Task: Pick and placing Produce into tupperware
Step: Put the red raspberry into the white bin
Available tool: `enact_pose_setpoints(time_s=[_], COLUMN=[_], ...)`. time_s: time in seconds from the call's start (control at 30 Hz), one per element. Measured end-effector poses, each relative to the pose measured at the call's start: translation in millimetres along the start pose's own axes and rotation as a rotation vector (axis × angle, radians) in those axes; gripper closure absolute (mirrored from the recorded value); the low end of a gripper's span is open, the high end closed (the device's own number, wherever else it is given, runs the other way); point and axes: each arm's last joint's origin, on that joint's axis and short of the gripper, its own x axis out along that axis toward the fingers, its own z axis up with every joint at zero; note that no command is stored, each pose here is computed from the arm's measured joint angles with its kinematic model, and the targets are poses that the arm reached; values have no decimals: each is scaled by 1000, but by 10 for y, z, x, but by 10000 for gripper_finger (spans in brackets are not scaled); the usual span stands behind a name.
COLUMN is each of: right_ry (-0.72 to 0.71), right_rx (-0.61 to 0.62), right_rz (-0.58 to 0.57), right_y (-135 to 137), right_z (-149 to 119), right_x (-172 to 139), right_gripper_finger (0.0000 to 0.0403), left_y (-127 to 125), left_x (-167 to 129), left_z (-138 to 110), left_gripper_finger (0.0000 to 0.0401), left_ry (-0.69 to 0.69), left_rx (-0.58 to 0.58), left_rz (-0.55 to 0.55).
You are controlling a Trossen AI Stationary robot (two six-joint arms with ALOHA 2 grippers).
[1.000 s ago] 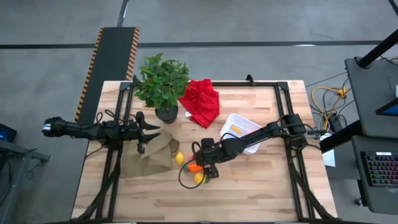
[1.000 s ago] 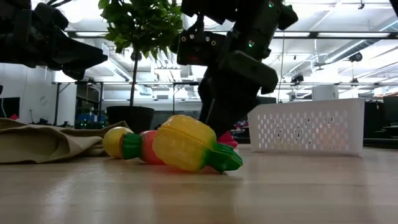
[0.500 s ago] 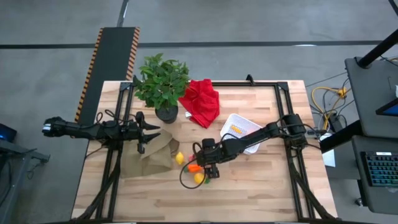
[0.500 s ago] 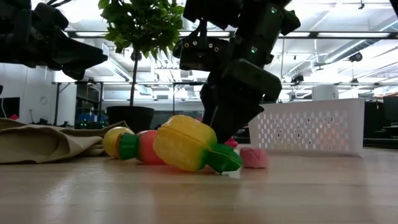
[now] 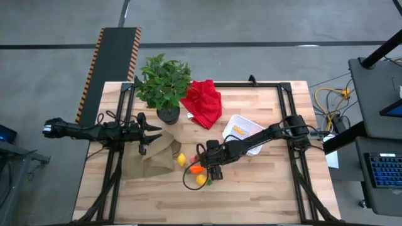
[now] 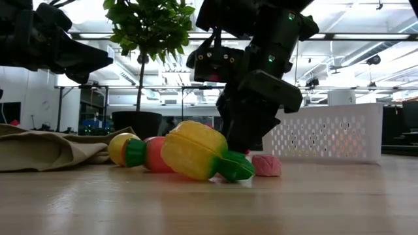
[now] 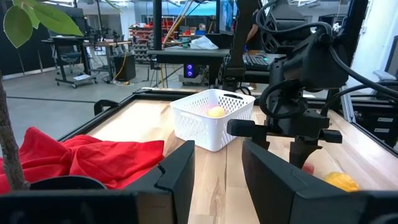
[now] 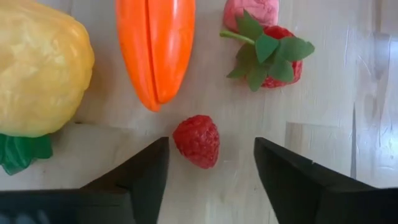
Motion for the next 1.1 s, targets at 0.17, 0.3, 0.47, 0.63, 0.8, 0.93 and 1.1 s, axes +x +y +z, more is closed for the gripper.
enact_pose_setpoints(time_s=[0.17,0.3,0.47,0.63,0.8,0.93,1.1], right_ry=[-2,-2,-2,1,2,3,8], right_rx=[9,14,20,24,24,17,16], right_rz=[18,36,36,57,57,56,55], right_y=[6,11,11,17,18,18,17], right_z=[3,5,5,4,3,1,-3], right_x=[0,0,0,-1,-1,-1,-1], right_gripper_finger=[217,237,260,285,309,320,323], left_y=[0,0,0,0,0,0,0], left_x=[0,0,0,0,0,0,0], left_z=[0,0,0,0,0,0,0], left_gripper_finger=[280,280,280,280,280,280,280], left_ry=[0,0,0,0,0,0,0], left_rx=[0,0,0,0,0,0,0], left_rz=[0,0,0,0,0,0,0])
